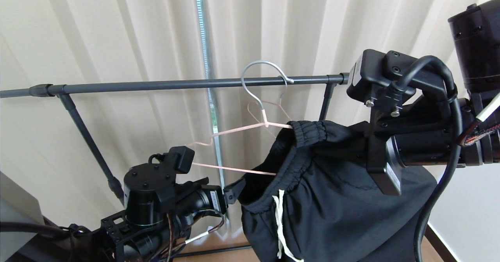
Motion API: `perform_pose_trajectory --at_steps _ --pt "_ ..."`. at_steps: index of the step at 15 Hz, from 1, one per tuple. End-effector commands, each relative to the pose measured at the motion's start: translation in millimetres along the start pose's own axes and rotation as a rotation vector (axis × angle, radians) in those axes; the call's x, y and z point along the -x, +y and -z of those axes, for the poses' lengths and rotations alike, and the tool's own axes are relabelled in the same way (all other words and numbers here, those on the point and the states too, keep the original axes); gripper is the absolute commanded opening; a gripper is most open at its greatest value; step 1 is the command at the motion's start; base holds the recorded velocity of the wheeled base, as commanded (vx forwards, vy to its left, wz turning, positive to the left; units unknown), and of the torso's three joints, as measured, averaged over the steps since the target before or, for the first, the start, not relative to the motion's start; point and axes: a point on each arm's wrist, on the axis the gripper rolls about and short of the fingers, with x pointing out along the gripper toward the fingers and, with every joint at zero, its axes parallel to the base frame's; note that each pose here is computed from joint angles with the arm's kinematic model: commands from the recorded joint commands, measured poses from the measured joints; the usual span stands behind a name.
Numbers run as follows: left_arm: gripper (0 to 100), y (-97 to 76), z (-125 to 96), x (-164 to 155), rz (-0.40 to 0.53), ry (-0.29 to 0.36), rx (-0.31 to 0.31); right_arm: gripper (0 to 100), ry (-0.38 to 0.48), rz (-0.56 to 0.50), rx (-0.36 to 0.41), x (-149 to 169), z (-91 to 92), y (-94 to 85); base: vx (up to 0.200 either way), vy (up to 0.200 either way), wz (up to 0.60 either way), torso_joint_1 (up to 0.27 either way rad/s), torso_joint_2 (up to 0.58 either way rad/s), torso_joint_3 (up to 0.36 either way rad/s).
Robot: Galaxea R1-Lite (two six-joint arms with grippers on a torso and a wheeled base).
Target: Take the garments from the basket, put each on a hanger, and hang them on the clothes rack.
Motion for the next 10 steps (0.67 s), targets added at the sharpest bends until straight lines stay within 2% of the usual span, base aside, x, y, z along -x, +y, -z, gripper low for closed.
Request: perform_pose_trajectory --at_steps 1,10 --pt "100 -2.6 4.8 0.0 0.006 0.017 -0.008 0 -0.027 0.012 -0.005 -3.6 1.5 0.7 0.0 0.0 0.0 0.0 0.0 0.0" --pt "100 -3.5 18.5 -7.5 -0.005 0.063 -0.026 0 -0.077 0.006 -0.064 -2.4 -3.3 0.7 0.0 0.0 0.0 0.0 0.0 0.0"
